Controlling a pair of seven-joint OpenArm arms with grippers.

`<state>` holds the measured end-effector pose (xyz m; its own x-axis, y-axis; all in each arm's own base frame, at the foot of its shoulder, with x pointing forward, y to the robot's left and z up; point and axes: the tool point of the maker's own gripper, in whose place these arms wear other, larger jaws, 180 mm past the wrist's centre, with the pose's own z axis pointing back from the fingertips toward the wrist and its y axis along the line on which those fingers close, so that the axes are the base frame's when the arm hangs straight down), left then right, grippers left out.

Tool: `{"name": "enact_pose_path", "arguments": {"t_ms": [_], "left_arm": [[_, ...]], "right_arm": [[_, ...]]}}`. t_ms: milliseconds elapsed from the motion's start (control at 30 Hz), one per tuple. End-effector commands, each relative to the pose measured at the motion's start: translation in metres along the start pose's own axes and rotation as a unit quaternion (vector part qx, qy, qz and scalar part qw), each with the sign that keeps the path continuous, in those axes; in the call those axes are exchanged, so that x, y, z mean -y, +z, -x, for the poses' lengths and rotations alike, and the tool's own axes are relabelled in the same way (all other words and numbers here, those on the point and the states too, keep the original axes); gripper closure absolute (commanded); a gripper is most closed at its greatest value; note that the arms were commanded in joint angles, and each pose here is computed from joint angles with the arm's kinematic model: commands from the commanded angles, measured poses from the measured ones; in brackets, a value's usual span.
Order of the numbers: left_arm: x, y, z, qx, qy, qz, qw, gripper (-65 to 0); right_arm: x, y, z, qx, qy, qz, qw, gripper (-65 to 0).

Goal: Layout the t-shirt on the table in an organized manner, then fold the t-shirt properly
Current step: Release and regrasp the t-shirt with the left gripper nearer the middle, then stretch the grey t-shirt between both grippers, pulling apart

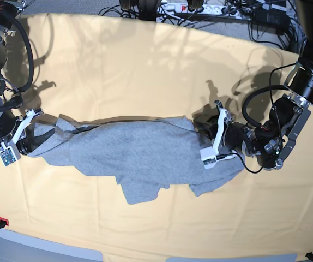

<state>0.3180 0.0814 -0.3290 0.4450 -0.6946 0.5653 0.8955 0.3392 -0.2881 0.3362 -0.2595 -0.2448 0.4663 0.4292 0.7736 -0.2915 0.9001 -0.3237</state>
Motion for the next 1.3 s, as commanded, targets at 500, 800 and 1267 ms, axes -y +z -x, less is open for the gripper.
{"name": "enact_pose_path", "arguments": {"t_ms": [500,800,1267], "left_arm": [[-0.007,-0.028,-0.025,0.038,-0.002,-0.007,0.999,-30.6],[-0.015,-0.028,-0.037,0.034,-0.03,-0.031,0.998,0.0],[-0.005,0.031,-0.096,0.041,-0.052,0.021,0.998,0.0]], "right_arm": [[0.009,0.004,-0.014,0.023,0.007,0.011,0.9997,0.0],[0.009,0.004,-0.014,0.023,0.007,0.011,0.9997,0.0],[0.009,0.004,-0.014,0.022,0.012,0.01,0.9996,0.0]]}}
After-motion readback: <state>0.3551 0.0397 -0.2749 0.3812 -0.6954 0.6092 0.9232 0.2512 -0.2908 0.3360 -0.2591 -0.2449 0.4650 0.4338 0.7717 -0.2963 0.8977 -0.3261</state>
